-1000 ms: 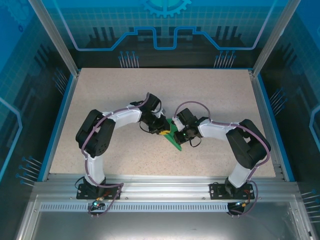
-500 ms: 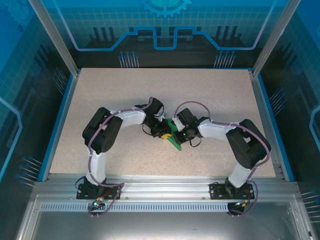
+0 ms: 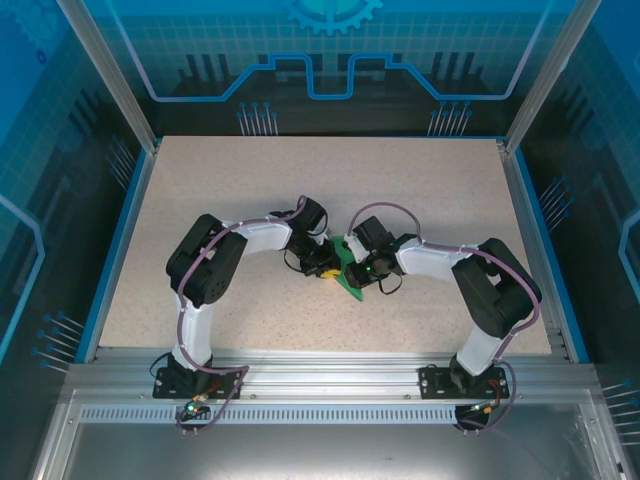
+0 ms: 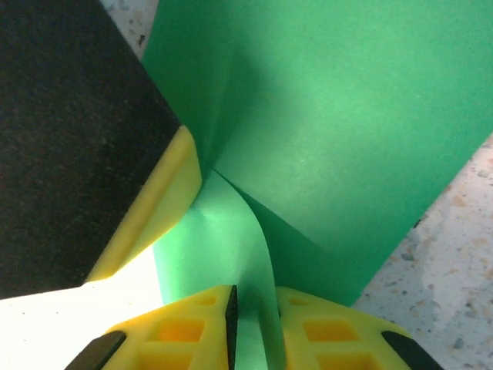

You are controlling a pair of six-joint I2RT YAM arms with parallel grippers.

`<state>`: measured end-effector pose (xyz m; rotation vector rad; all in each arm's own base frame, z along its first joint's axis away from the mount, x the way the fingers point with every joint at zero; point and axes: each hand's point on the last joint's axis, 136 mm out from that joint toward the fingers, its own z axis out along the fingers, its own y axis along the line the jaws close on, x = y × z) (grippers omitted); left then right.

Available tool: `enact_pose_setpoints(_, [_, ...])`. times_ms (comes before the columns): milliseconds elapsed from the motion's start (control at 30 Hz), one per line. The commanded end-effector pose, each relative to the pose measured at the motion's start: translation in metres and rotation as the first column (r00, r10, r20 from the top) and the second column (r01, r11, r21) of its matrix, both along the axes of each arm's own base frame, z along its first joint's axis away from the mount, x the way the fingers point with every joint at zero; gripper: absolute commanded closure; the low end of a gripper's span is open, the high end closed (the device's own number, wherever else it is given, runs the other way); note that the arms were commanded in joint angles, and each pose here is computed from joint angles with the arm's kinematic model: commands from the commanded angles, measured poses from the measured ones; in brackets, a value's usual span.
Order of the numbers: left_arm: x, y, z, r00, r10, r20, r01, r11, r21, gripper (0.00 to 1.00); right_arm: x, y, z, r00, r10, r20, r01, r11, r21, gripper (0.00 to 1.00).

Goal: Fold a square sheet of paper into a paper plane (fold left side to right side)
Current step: Third fold the triangle at the center of the table.

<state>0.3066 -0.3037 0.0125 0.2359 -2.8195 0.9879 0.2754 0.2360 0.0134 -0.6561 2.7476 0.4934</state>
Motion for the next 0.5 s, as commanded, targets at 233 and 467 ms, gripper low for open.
enact_pose_setpoints(233, [-0.028,0.028,-0.044,0.997,0.006,-0.082,0.007,0.988,0.156,0.86,0.000,-0.014,0.057,0.998,-0.059,-0.007,0.059,0.992,0.109,0.57])
enact_pose_setpoints(467, [-0.026,0.029,-0.044,0.997,0.009,-0.078,0.004,0.987,0.161,0.86,-0.029,0.015,0.063,0.988,0.018,-0.151,0.028,0.956,0.292,0.62])
